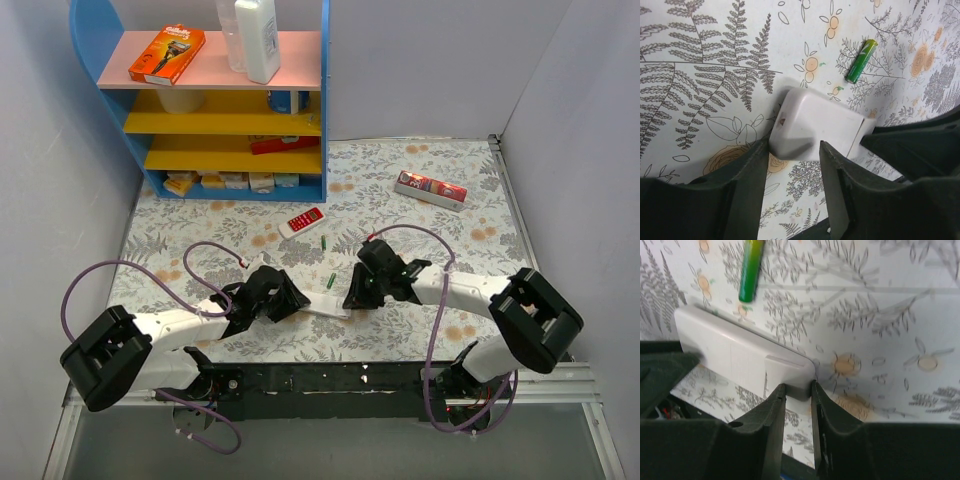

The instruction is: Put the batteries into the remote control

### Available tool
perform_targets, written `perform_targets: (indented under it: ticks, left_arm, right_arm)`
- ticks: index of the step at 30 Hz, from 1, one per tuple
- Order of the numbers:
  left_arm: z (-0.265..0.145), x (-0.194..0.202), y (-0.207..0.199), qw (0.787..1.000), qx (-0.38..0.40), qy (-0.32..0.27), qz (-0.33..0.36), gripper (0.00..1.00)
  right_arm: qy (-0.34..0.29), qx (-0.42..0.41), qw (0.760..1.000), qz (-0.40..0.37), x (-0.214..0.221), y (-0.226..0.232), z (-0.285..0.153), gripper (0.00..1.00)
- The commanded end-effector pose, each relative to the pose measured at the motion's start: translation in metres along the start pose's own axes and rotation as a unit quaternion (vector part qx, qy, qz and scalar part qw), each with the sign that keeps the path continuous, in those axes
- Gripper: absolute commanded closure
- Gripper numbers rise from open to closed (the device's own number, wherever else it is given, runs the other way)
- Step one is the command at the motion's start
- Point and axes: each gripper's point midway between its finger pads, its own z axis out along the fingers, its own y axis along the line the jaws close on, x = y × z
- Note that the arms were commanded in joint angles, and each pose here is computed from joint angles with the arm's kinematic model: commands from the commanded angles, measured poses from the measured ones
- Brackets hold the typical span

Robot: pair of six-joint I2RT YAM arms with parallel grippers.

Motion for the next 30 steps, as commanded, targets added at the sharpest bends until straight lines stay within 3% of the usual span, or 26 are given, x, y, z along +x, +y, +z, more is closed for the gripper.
perform_targets:
  ticks: [1, 10, 17, 30]
  left_arm:
    - [-0.009, 0.029, -0.027, 0.996, 0.059, 0.064, 0.003, 0.54]
    - [-0.007, 0.023, -0.029, 0.997, 0.055, 0.05, 0.013, 0.33]
    - [-0.011, 0.02, -0.022, 0.998, 0.044, 0.043, 0.018, 0.3]
    - [-0.011, 0.019, -0.011, 0.999, 0.024, 0.036, 0.015, 0.33]
  right_arm:
    - [-0.054, -0.08, 0.992, -0.077, -0.053, 0.062, 0.009, 0.99]
    - [-0.002, -0.065, 0.981, -0.182, -0.061, 0.063, 0.015, 0.99]
    - [0.024, -0.047, 0.982, -0.183, -0.047, 0.046, 0.01, 0.99]
    - [0.002, -0.022, 0.989, -0.149, -0.044, 0.031, 0.0, 0.99]
